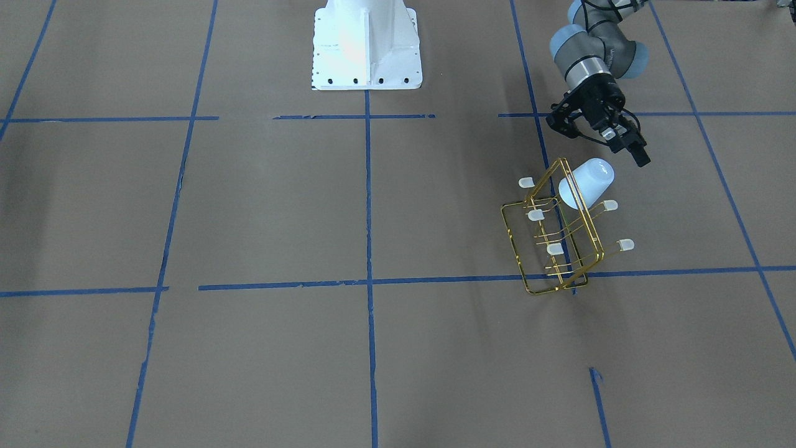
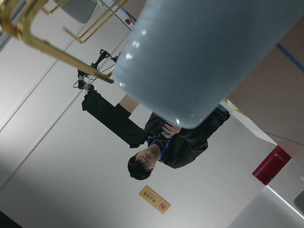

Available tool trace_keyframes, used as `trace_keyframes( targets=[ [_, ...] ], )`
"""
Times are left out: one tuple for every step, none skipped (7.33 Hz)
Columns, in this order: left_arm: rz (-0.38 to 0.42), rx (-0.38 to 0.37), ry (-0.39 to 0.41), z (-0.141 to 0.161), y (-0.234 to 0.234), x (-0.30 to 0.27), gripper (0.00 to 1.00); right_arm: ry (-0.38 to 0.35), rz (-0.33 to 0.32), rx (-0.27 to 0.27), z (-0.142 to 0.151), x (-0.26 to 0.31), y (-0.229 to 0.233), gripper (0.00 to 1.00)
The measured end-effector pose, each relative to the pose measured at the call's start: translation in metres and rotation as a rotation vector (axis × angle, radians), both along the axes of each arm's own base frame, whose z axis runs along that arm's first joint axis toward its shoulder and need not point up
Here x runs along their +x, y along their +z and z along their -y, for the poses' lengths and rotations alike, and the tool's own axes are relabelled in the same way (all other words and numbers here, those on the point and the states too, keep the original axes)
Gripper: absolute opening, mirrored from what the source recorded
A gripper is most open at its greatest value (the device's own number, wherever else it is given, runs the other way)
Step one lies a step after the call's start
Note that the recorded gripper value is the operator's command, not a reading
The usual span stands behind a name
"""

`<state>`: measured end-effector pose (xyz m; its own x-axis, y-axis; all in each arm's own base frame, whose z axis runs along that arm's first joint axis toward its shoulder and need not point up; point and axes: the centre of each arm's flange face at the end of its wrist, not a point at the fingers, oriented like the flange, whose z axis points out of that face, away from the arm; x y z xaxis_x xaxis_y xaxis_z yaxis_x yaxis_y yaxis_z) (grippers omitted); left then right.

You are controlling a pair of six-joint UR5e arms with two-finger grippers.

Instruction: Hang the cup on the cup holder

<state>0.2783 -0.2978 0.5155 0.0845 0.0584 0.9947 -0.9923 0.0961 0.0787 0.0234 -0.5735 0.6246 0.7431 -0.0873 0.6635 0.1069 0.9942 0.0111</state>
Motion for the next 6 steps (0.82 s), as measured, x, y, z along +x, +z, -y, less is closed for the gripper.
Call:
trace_keyframes(
  targets=[
    [-0.186,-0.023,0.007,0.007,0.014,-0.033,1.0,0.0,0.0,0.0,0.0,0.0,0.0,1.0],
    [-0.404,-0.068,0.006,0.019,0.028,-0.063,1.0,0.0,0.0,0.0,0.0,0.0,0.0,1.0],
    [-0.618,-0.119,-0.001,0.032,0.037,-0.088,1.0,0.0,0.0,0.0,0.0,0.0,0.0,1.0],
    [-0.829,-0.177,0.008,0.045,0.041,-0.111,1.0,0.0,0.0,0.0,0.0,0.0,0.0,1.0],
    [-1.034,-0.245,0.022,0.056,0.043,-0.126,1.0,0.0,0.0,0.0,0.0,0.0,0.0,1.0],
    [-1.217,-0.319,0.03,0.065,0.044,-0.136,1.0,0.0,0.0,0.0,0.0,0.0,0.0,1.0]
  ],
)
